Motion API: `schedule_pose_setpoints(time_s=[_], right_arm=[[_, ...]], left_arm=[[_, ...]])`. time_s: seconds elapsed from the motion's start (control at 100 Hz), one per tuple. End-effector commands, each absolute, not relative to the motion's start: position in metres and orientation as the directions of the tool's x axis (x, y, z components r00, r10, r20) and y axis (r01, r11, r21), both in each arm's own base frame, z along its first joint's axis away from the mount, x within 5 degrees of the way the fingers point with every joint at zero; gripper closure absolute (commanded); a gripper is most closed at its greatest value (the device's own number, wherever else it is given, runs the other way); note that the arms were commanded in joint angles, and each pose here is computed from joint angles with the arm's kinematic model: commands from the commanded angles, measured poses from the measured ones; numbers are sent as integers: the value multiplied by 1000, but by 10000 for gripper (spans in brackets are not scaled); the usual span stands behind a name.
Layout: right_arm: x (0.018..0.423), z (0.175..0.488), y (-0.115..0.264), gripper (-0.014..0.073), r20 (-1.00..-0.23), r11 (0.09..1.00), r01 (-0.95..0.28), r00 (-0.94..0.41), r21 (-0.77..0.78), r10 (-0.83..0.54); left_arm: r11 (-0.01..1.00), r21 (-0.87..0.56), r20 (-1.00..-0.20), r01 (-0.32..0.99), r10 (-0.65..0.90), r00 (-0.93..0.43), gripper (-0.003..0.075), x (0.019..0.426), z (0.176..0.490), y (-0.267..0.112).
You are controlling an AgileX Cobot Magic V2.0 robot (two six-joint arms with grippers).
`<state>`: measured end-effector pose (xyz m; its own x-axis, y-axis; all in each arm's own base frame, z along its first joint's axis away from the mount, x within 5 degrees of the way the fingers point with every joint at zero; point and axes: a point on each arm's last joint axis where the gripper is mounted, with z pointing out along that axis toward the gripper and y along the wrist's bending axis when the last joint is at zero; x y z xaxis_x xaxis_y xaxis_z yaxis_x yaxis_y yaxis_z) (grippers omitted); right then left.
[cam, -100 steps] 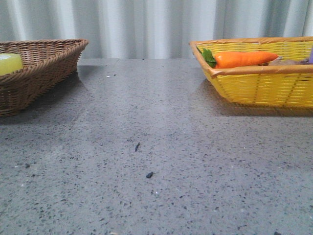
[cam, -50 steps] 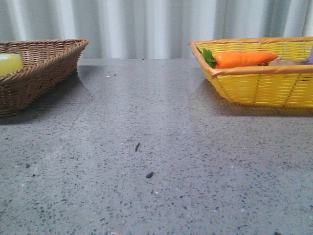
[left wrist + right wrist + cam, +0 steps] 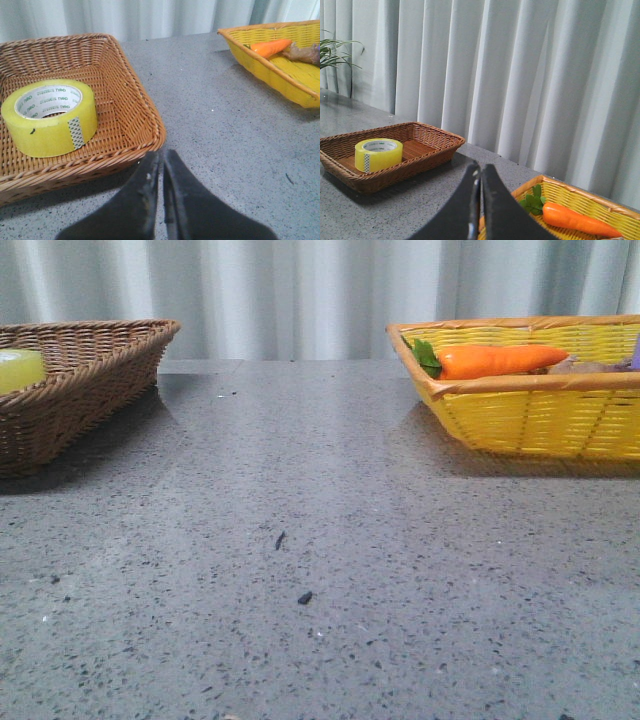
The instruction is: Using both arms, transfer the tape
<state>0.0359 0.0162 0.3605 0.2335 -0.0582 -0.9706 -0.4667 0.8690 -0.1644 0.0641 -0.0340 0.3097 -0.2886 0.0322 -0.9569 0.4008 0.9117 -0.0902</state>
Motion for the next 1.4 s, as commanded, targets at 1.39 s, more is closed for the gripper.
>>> schedule_pose_setpoints(time_s=[1.39], right_arm=[[33,374,16,636,-948,869,-461,316,-179,-28]], left_arm=[[971,-106,-980,216,-65,-190,741,51,186,-14]])
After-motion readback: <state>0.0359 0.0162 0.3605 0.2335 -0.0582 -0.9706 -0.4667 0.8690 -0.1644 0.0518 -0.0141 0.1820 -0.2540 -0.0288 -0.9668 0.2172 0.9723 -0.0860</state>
